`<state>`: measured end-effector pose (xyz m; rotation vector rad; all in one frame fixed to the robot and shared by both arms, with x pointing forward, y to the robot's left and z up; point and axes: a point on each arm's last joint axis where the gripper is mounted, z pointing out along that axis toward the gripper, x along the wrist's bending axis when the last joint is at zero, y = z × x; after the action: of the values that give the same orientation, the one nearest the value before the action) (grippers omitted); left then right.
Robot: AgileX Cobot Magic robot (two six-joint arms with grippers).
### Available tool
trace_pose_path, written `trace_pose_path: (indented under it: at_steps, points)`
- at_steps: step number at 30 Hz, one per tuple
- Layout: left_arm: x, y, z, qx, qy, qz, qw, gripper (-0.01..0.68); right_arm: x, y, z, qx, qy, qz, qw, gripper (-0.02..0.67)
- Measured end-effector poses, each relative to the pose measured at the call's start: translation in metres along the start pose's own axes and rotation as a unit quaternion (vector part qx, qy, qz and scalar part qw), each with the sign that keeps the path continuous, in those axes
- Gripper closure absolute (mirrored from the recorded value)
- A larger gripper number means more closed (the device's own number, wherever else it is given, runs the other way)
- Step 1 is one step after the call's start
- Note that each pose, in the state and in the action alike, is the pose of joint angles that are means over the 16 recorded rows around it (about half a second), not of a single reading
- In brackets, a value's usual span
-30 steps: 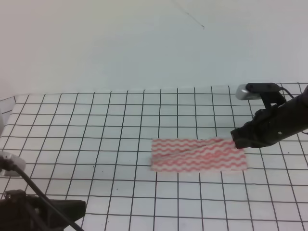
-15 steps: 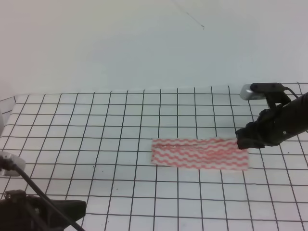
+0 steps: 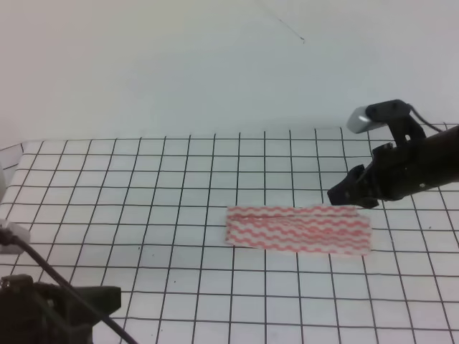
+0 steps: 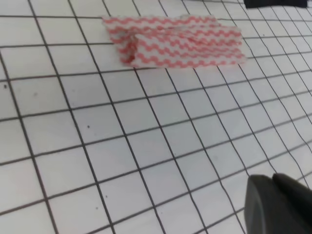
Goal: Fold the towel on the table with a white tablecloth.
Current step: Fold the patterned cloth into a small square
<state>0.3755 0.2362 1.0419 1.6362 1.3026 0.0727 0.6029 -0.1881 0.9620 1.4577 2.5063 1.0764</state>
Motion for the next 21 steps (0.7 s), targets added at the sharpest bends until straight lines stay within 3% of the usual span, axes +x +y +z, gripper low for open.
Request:
trace_pose_path:
  at_steps: [8, 21]
  points:
    - [0.011, 0.013, 0.012, -0.02, 0.02, -0.024, 0.999, 0.674, 0.021, -0.001, 0.002, 0.019, 0.058, -0.077, 0.995, 0.464]
    - [0.04, 0.062, 0.064, 0.022, 0.012, -0.003, 1.0, 0.675, 0.023, 0.006, 0.015, 0.062, 0.011, -0.157, 0.986, 0.633]
